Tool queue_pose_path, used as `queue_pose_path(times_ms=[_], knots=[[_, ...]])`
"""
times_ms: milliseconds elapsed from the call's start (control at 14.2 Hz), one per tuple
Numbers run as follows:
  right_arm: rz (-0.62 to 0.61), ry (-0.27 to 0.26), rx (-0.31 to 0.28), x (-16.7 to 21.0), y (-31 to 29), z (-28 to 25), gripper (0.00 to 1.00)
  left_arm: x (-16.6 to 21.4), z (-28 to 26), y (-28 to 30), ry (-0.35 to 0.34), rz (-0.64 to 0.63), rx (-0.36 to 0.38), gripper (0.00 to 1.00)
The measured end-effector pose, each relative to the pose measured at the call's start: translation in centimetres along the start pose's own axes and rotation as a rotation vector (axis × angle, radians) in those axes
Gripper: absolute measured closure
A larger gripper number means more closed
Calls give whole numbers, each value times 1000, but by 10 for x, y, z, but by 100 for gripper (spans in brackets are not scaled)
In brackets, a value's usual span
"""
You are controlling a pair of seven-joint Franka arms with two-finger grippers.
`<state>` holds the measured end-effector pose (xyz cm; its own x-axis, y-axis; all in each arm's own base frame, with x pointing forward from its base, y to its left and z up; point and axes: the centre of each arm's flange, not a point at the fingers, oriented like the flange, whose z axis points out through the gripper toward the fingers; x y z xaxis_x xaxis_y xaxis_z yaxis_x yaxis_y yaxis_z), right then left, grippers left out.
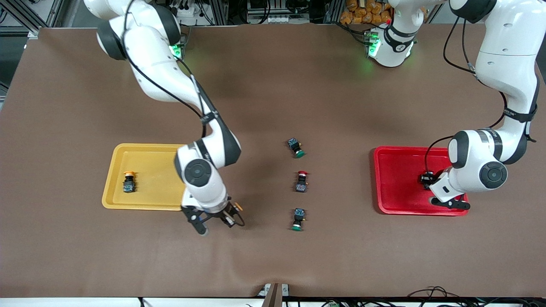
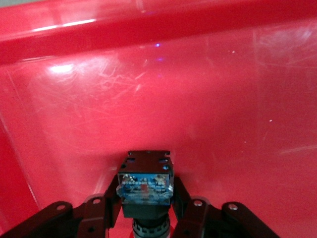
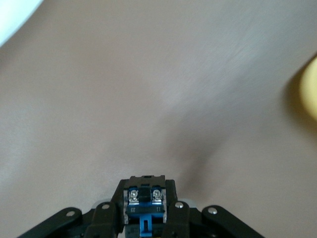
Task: Place red and yellow buttons in trays
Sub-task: 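Grasp another orange button with the right gripper while the left gripper releases, then place the orange button in the yellow tray while the left gripper grasps a red button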
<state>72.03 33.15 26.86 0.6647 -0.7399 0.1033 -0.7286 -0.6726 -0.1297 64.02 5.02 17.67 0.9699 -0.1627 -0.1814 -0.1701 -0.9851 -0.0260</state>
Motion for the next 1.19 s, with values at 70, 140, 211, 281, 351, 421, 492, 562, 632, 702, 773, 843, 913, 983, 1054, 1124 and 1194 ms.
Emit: queue_pose_path(times_ms=[70,140,211,281,351,421,492,562,632,702,773,843,913,983,1054,1124,1194], knots=[[-26,-31,-33,13,6,-25,67,-1,1,0,-2,-1,-1,48],[-68,-66,-70,26,14,-48,67,-1,1,-2,-4,-3,-1,40],[-119,-100,-108,39,25,-73,67,-2,2,-3,-4,-5,-2,30],[-167,-135,-139,51,36,-98,67,-3,2,-4,-5,-7,-2,19],[-215,-168,-164,65,49,-123,67,-3,0,-4,-8,-6,-2,11],[-259,-194,-176,79,64,-146,67,-4,-5,-1,-15,-3,-3,2],[-301,-214,-177,93,79,-165,67,-4,-15,4,-22,6,-6,0],[-341,-233,-175,105,97,-181,67,-3,-30,16,-24,23,-11,0],[-379,-253,-171,116,117,-192,67,-3,-49,30,-21,42,-14,0],[-420,-275,-169,127,139,-199,67,-2,-69,45,-13,56,-16,0],[-457,-299,-169,135,158,-200,67,-2,-88,62,-4,58,-19,0],[-488,-323,-171,142,175,-197,67,-1,-105,79,5,53,-23,0],[-513,-341,-173,146,189,-189,67,0,-120,97,13,49,-28,0],[-538,-352,-172,149,198,-176,67,2,-134,116,23,45,-35,0],[-563,-355,-167,151,206,-159,67,4,-145,135,34,38,-44,0],[-585,-350,-159,152,214,-138,67,6,-155,155,47,27,-55,0],[-602,-339,-151,152,223,-117,67,7,-164,175,62,17,-68,0]])
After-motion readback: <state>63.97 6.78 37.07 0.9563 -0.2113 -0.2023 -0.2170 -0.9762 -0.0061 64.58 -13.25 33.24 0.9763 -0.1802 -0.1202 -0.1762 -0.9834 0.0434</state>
